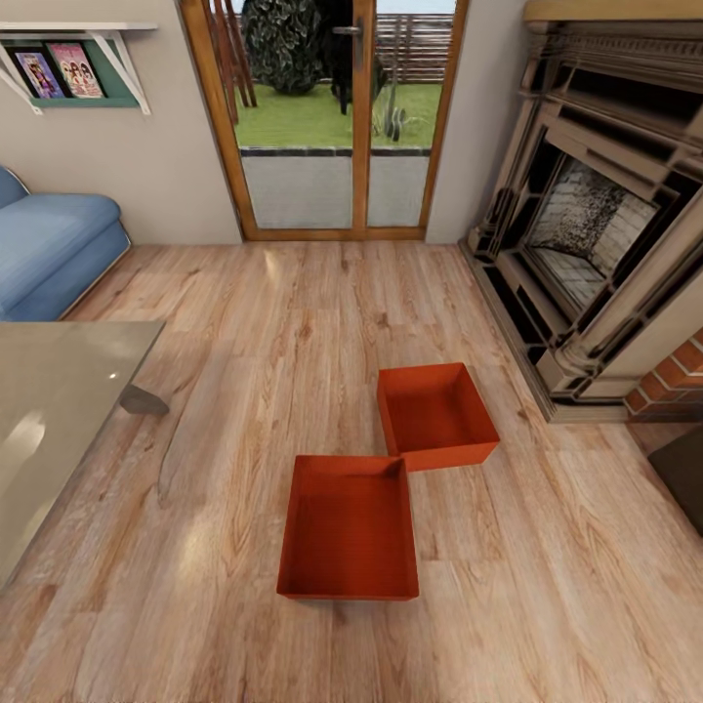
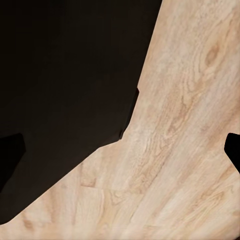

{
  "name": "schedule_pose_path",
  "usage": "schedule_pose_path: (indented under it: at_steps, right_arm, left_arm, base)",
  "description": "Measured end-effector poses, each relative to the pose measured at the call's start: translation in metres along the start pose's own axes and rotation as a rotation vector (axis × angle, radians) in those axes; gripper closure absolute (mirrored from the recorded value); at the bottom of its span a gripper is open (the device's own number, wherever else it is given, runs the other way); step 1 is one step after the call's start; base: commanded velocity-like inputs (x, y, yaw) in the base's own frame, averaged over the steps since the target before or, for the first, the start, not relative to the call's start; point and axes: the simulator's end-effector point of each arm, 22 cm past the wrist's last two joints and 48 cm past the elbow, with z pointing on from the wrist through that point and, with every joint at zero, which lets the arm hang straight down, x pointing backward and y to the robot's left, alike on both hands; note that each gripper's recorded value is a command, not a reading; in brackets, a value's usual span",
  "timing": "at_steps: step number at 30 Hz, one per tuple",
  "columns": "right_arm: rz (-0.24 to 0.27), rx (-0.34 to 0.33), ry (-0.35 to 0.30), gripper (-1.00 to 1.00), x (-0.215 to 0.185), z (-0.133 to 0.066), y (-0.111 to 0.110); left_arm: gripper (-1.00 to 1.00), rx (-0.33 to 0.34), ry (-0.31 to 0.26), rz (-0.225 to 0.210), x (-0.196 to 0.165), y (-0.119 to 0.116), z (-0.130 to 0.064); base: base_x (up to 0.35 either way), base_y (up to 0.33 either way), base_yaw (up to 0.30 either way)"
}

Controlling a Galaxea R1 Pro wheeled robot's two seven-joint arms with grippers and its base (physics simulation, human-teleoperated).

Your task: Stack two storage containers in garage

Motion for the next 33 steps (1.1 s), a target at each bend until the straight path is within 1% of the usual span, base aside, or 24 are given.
schedule_pose_path:
  at_steps: [15, 17, 18, 21, 23, 24, 25, 26, 28, 29, 30, 31, 32, 33]
  right_arm:
    - [-0.012, -0.004, 0.009, -1.00, 0.002, 0.000, 0.001]
    - [-0.012, -0.003, 0.006, -1.00, 0.001, 0.000, 0.001]
    - [-0.014, -0.006, -0.002, -1.00, -0.001, 0.000, 0.004]
    - [-0.016, -0.007, -0.009, -1.00, -0.004, 0.000, 0.004]
    - [-0.017, -0.008, -0.024, -1.00, -0.010, 0.000, 0.005]
    - [-0.018, -0.011, -0.045, -1.00, -0.021, 0.001, 0.006]
    - [-0.019, -0.013, -0.059, -1.00, -0.028, 0.001, 0.006]
    - [-0.019, -0.015, -0.089, -1.00, -0.043, 0.000, 0.006]
    - [-0.019, -0.012, -0.121, -1.00, -0.059, 0.000, 0.002]
    - [-0.020, -0.006, -0.156, -1.00, -0.075, -0.002, -0.004]
    - [-0.020, -0.003, -0.175, -1.00, -0.084, -0.003, -0.007]
    - [-0.020, 0.003, -0.210, -1.00, -0.101, -0.006, -0.013]
    - [-0.018, 0.014, -0.247, -1.00, -0.123, -0.011, -0.025]
    - [-0.015, 0.019, -0.242, -1.00, -0.129, -0.012, -0.029]
  left_arm:
    - [-1.00, 0.001, 0.001, 0.000, 0.001, -0.001, 0.000]
    - [-1.00, 0.003, 0.002, 0.008, 0.001, -0.001, 0.000]
    - [-1.00, 0.003, -0.003, 0.027, -0.002, 0.000, 0.000]
    - [-1.00, 0.003, -0.012, 0.028, -0.009, 0.001, 0.000]
    - [-1.00, 0.009, -0.038, 0.026, -0.023, -0.002, 0.000]
    - [-1.00, 0.016, -0.061, 0.026, -0.035, -0.007, 0.000]
    - [-1.00, 0.019, -0.072, 0.026, -0.042, -0.009, 0.000]
    - [-1.00, 0.026, -0.089, 0.027, -0.055, -0.012, -0.001]
    - [-1.00, 0.034, -0.107, 0.029, -0.069, -0.015, -0.002]
    - [-1.00, 0.042, -0.125, 0.032, -0.084, -0.019, -0.004]
    - [-1.00, 0.046, -0.136, 0.033, -0.094, -0.021, -0.006]
    - [-1.00, 0.055, -0.158, 0.035, -0.111, -0.025, -0.010]
    - [-1.00, 0.071, -0.190, 0.040, -0.144, -0.032, -0.018]
    - [-1.00, 0.081, -0.212, 0.043, -0.162, -0.037, -0.025]
  base:
    - [0.000, 0.000, 0.000]
    - [0.000, 0.000, 0.000]
    - [0.000, 0.000, 0.000]
    - [0.000, 0.000, 0.000]
    - [0.000, 0.000, 0.000]
    - [0.000, 0.000, 0.000]
    - [0.000, 0.000, 0.000]
    - [0.000, 0.000, 0.000]
    - [0.000, 0.000, 0.000]
    - [0.000, 0.000, 0.000]
    - [0.000, 0.000, 0.000]
    - [0.000, 0.000, 0.000]
    - [0.000, 0.000, 0.000]
    - [0.000, 0.000, 0.000]
